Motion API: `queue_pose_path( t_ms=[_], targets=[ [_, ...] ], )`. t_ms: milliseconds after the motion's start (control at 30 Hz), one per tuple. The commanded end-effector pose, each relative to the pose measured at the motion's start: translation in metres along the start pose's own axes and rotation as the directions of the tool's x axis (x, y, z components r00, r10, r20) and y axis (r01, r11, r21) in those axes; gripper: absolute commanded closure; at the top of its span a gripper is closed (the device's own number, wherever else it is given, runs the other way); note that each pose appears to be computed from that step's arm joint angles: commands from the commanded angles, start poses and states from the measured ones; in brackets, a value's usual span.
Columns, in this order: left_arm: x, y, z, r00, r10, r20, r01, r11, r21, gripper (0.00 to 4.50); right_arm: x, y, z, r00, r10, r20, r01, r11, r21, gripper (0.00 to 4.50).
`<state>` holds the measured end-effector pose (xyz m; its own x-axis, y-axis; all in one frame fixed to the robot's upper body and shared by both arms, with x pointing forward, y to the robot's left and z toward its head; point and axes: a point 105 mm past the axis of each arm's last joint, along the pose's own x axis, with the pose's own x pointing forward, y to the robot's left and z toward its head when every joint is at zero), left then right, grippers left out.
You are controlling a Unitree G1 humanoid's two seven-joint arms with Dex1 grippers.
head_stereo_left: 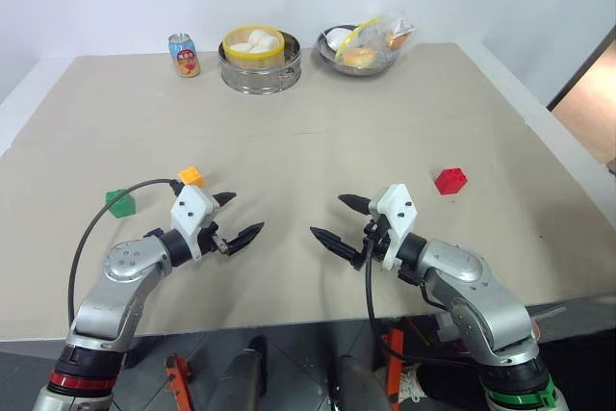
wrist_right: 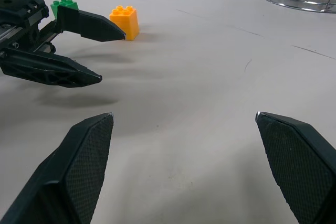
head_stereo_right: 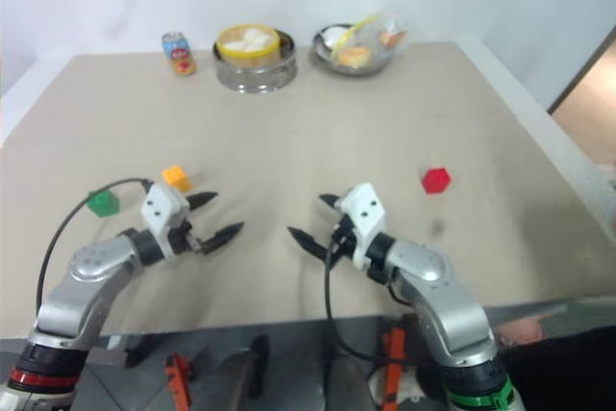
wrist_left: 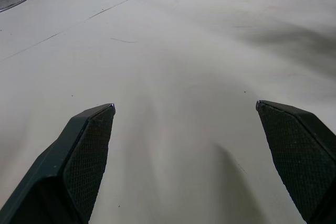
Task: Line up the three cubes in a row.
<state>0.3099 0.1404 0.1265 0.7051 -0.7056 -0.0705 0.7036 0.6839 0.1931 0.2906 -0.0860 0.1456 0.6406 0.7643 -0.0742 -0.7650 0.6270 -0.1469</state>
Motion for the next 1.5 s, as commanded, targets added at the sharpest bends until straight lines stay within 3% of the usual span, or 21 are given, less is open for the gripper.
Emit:
queue_pose_path(
  t_ms=[33,567,733,833,1000,1233,1500],
  targets=[
    [0.007,-0.002,0.013,0.998,-0.027,0.062,0.025,0.999,0.041,0.05,-0.003,-0.005,0.017,0.998,-0.030,0.059,0.032,0.999,-0.043,0.00],
    [0.021,-0.007,0.020,0.988,-0.084,0.128,0.081,0.996,0.029,0.05,-0.005,-0.011,0.014,0.989,-0.128,0.074,0.130,0.991,-0.028,0.00],
    [0.024,-0.019,0.027,0.974,-0.162,0.161,0.159,0.987,0.029,0.05,-0.006,-0.026,0.015,0.970,-0.229,0.086,0.231,0.973,-0.015,0.00],
    [0.025,-0.031,0.030,0.958,-0.247,0.149,0.240,0.969,0.059,0.05,-0.015,-0.068,0.023,0.879,-0.466,0.105,0.468,0.884,0.001,0.00],
    [0.031,-0.030,0.033,0.951,-0.271,0.146,0.262,0.962,0.078,0.05,-0.047,-0.141,0.026,0.606,-0.790,0.088,0.793,0.609,0.014,0.00],
    [0.036,-0.029,0.035,0.947,-0.285,0.148,0.275,0.958,0.084,0.05,-0.046,-0.167,0.022,0.431,-0.902,0.017,0.902,0.431,0.021,0.00],
    [0.037,-0.029,0.035,0.947,-0.284,0.150,0.274,0.958,0.082,0.05,-0.061,-0.179,0.013,0.281,-0.959,-0.031,0.959,0.282,-0.036,0.00]
  ],
)
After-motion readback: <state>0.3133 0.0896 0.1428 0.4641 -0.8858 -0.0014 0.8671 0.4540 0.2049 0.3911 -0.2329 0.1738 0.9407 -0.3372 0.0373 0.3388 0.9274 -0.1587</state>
